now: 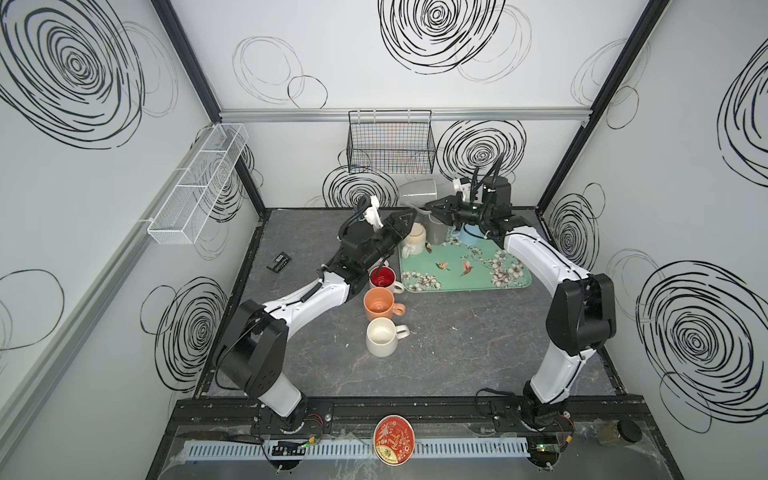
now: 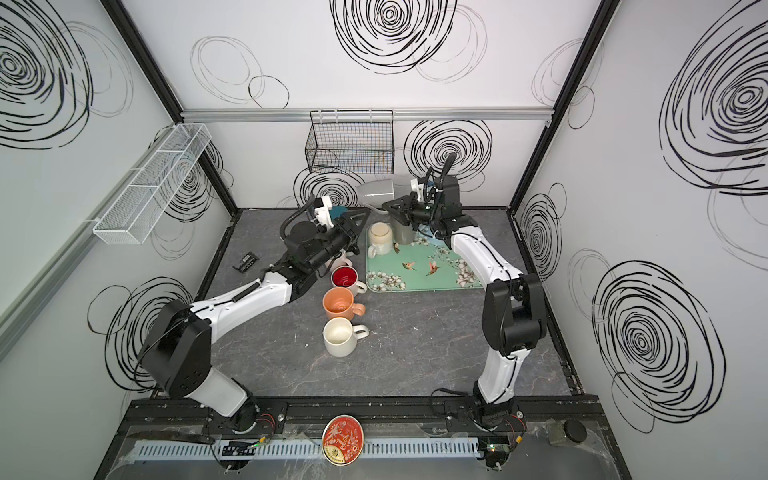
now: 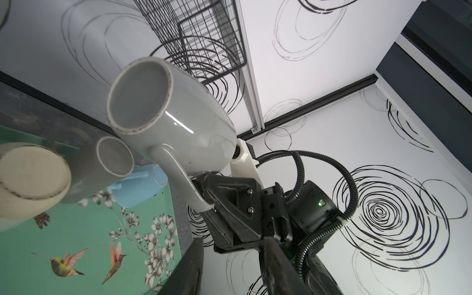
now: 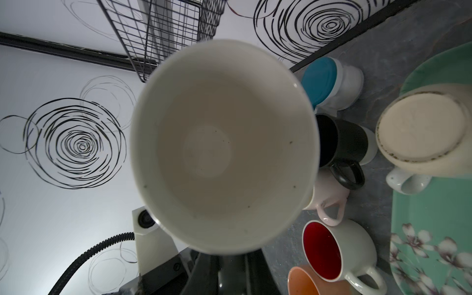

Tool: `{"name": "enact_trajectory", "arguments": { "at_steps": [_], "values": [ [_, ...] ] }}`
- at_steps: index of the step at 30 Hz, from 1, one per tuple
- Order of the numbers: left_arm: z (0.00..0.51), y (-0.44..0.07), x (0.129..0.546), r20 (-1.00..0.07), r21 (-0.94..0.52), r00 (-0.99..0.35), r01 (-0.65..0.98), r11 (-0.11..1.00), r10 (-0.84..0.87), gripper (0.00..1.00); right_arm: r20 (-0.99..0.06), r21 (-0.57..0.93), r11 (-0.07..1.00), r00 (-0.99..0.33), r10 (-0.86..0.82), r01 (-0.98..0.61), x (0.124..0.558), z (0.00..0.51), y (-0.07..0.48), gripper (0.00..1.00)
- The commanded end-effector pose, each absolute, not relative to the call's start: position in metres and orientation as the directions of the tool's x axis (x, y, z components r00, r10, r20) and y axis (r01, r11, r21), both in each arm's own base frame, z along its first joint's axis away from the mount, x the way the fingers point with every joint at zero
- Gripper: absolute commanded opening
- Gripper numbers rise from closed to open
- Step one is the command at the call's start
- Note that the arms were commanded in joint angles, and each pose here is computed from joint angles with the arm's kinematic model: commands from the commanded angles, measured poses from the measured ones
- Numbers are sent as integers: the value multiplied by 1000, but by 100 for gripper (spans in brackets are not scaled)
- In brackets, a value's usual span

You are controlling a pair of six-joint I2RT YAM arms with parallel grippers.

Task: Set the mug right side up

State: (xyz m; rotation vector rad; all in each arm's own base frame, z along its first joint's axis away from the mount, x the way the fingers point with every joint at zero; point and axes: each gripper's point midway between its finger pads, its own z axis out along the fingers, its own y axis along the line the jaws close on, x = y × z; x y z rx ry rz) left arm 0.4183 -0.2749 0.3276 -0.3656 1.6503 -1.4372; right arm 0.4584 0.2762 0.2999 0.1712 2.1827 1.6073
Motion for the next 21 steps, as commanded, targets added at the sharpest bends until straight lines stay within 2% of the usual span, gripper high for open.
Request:
{"name": "enact_trajectory", "arguments": {
  "at_steps": [1, 7, 12, 16, 21],
  "values": [
    [328, -247, 408, -476, -878, -524, 334, 344, -707, 43, -402, 865, 444, -853, 331, -235, 461, 311, 289, 0],
    [298, -190, 394, -536, -837, -499, 210, 505, -680, 45, -514, 760, 581, -816, 262, -292, 462, 302, 326, 0],
    [280, -132, 376, -601, -766, -439, 75, 639, -669, 45, -604, 634, 675, -787, 126, -378, 455, 292, 370, 0],
    [274, -94, 360, -607, -754, -384, 1, 657, -696, 46, -665, 533, 702, -747, 2, -473, 441, 283, 408, 0],
    [268, -54, 338, -631, -729, -315, -74, 681, -709, 46, -766, 336, 709, -618, -178, -620, 417, 270, 453, 0]
  ]
}}
